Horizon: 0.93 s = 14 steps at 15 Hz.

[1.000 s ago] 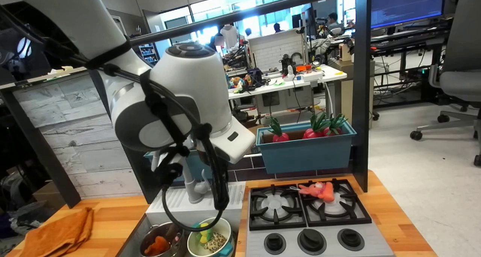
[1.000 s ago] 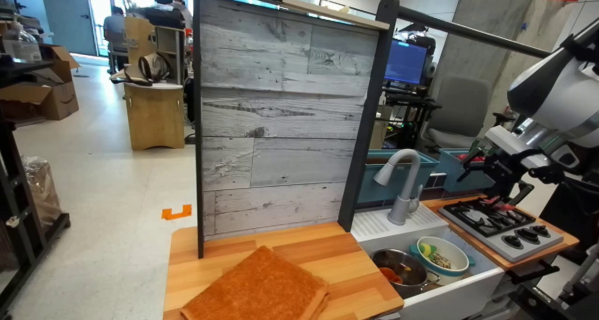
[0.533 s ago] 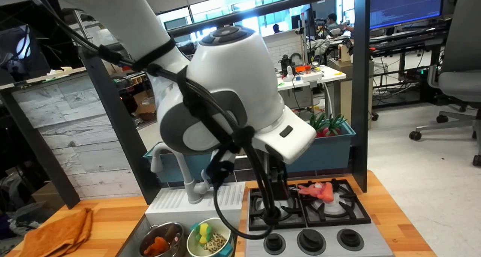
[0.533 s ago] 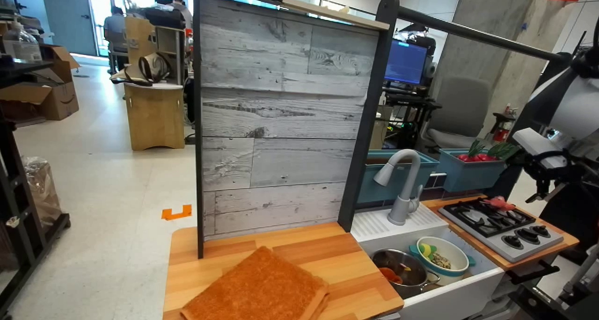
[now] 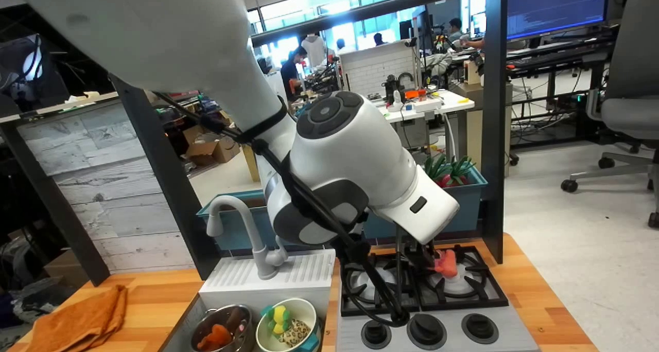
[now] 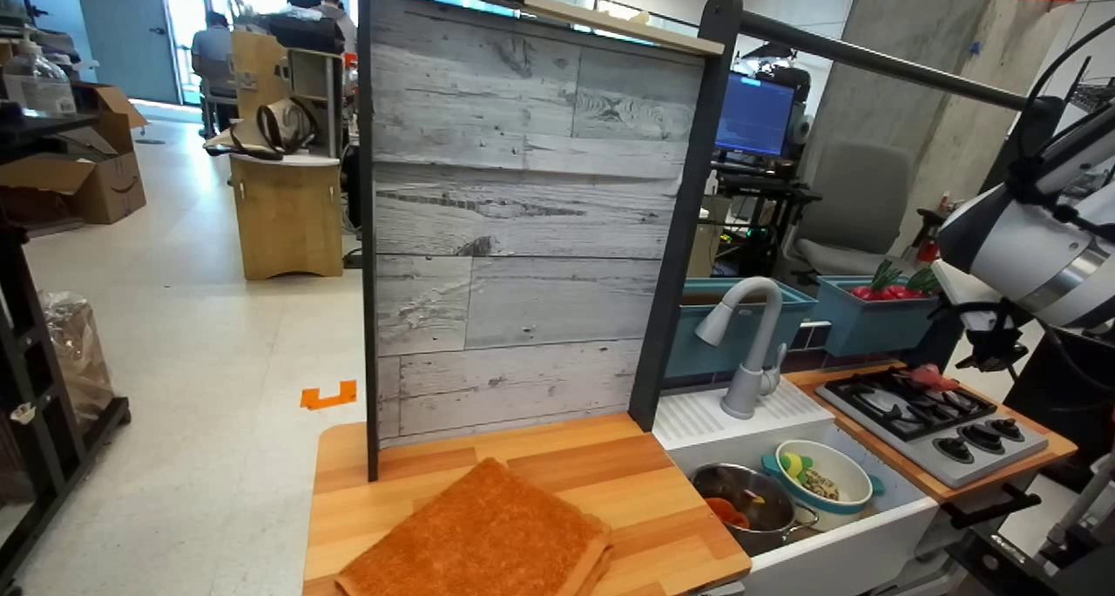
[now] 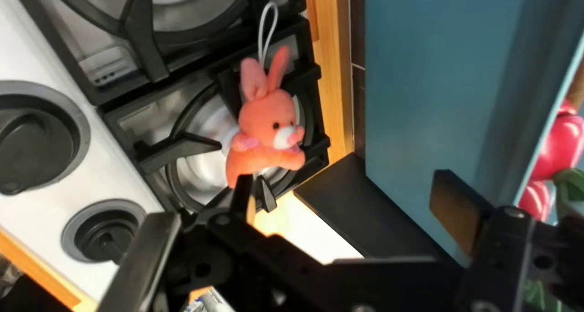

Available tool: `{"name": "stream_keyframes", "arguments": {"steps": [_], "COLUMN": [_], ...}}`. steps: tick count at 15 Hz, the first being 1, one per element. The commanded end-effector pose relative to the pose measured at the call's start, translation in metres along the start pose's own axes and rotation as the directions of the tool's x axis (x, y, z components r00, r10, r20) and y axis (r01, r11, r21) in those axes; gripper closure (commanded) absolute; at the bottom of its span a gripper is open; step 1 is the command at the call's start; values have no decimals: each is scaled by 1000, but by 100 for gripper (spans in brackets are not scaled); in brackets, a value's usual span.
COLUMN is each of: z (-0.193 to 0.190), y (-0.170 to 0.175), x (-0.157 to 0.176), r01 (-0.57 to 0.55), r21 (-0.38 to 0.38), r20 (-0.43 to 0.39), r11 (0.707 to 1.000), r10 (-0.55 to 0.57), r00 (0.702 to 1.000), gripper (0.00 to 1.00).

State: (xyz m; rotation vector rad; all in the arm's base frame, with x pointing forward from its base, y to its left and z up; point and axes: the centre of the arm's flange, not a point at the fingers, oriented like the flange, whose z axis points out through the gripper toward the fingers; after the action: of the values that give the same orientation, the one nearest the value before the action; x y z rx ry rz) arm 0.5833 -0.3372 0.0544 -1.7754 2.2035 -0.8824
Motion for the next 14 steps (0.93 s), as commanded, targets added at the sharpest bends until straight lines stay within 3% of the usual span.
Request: {"name": "stream_keyframes", "arguments": {"steps": [1, 5, 7, 14], "z": [40, 61, 67, 70], "y": [-3, 11, 16, 10], "x": [-8, -12, -12, -17], "r01": [-58, -87, -99, -115], "r21": [17, -21, -33, -38], "r20": [-30, -46, -50, -50], "r11": [998, 996, 995, 993], "r10": [58, 86, 97, 113], "r00": [998, 995, 994, 992], "gripper": [21, 35, 30, 39]}}
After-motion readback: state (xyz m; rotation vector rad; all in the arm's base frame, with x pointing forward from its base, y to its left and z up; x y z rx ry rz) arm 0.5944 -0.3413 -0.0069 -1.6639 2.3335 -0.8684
